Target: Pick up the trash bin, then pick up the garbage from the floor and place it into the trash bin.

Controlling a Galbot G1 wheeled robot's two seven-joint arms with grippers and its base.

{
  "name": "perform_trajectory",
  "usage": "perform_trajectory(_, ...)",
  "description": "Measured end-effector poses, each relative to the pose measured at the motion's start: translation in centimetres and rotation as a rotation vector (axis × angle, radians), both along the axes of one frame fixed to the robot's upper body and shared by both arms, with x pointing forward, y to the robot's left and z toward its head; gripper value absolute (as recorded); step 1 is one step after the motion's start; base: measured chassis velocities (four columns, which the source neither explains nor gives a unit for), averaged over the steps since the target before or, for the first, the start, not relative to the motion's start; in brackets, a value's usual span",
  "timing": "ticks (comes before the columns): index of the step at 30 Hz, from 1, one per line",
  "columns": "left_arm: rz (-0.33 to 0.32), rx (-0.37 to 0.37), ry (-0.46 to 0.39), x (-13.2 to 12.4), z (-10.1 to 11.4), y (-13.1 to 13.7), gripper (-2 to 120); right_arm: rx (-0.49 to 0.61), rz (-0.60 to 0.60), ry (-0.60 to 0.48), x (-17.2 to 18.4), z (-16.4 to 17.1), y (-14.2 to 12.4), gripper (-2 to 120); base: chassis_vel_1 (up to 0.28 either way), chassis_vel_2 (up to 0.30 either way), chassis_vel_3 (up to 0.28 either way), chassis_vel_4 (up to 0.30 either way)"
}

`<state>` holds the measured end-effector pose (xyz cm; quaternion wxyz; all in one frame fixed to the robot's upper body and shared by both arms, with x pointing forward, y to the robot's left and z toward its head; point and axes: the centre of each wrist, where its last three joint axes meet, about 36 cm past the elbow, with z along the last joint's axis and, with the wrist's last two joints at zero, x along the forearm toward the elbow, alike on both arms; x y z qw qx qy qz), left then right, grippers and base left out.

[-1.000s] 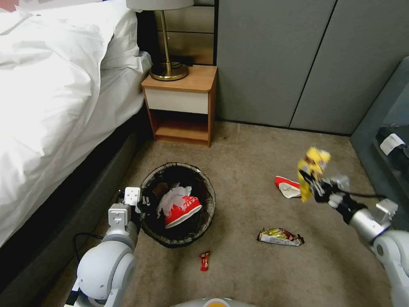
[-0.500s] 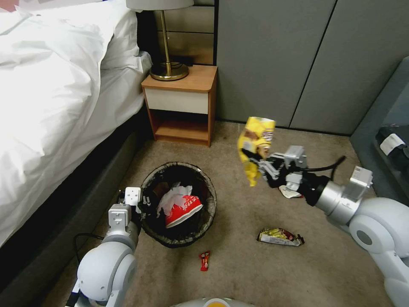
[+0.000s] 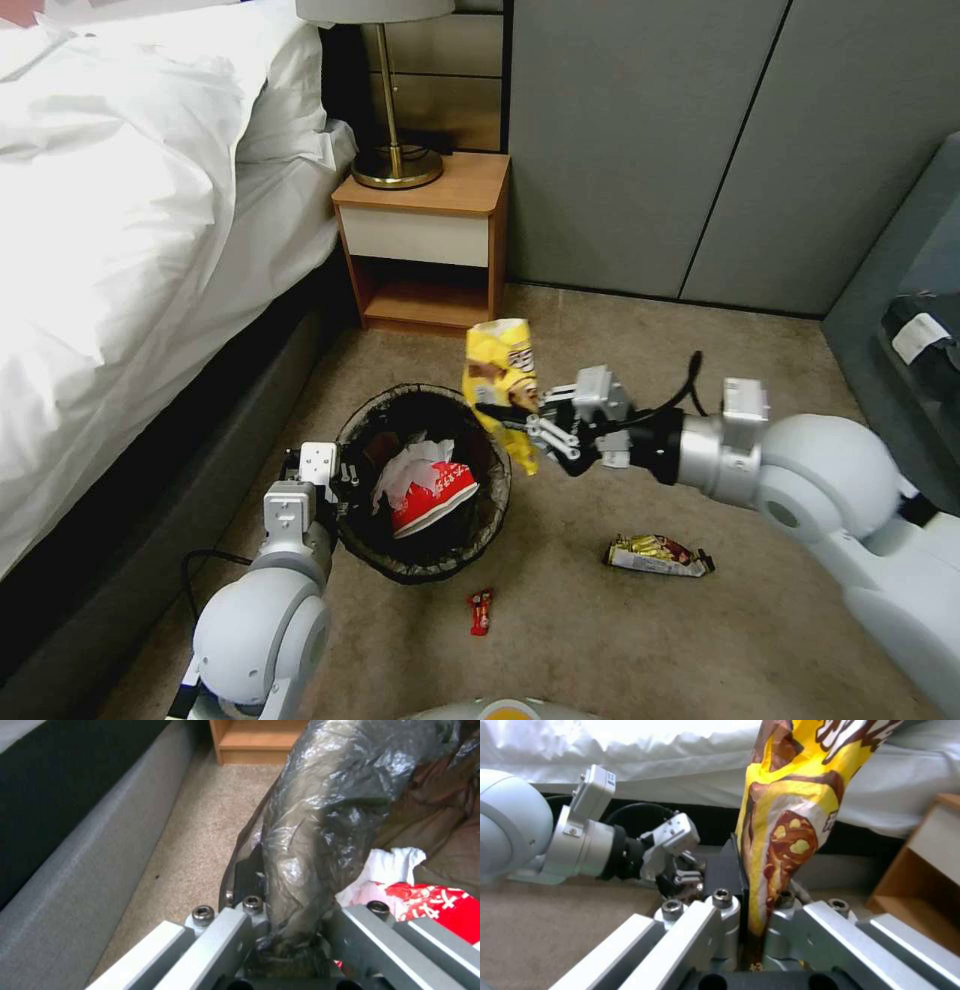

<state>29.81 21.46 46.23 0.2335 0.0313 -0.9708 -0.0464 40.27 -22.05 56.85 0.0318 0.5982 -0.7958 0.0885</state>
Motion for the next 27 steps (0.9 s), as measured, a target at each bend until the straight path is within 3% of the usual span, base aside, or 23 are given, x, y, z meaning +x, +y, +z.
perform_trajectory(3,-0.001,0.0,0.001,0.1,-0.1,0.0,0,-0.037,0.053,0.01,2.0,-0.4,3.1,0,0.0,0.0,0.0,0.0)
perform_trajectory(10,0.001,0.0,0.0,0.0,-0.2,0.1,0,-0.068,0.07,0.061,4.3,-2.9,7.1,0,0.0,0.0,0.0,0.0)
perform_trajectory(17,0.003,-0.001,-0.002,0.0,-0.2,0.1,0,-0.08,0.039,0.11,5.3,-5.1,9.3,0,0.0,0.0,0.0,0.0)
perform_trajectory(24,0.002,-0.001,-0.003,0.1,-0.1,0.2,0,-0.101,0.003,0.15,5.7,-7.1,9.6,0,0.0,0.0,0.0,0.0)
perform_trajectory(27,0.001,-0.001,-0.004,0.1,-0.1,0.3,0,-0.113,-0.015,0.151,5.7,-7.8,9.6,6,0.0,0.0,0.0,0.0)
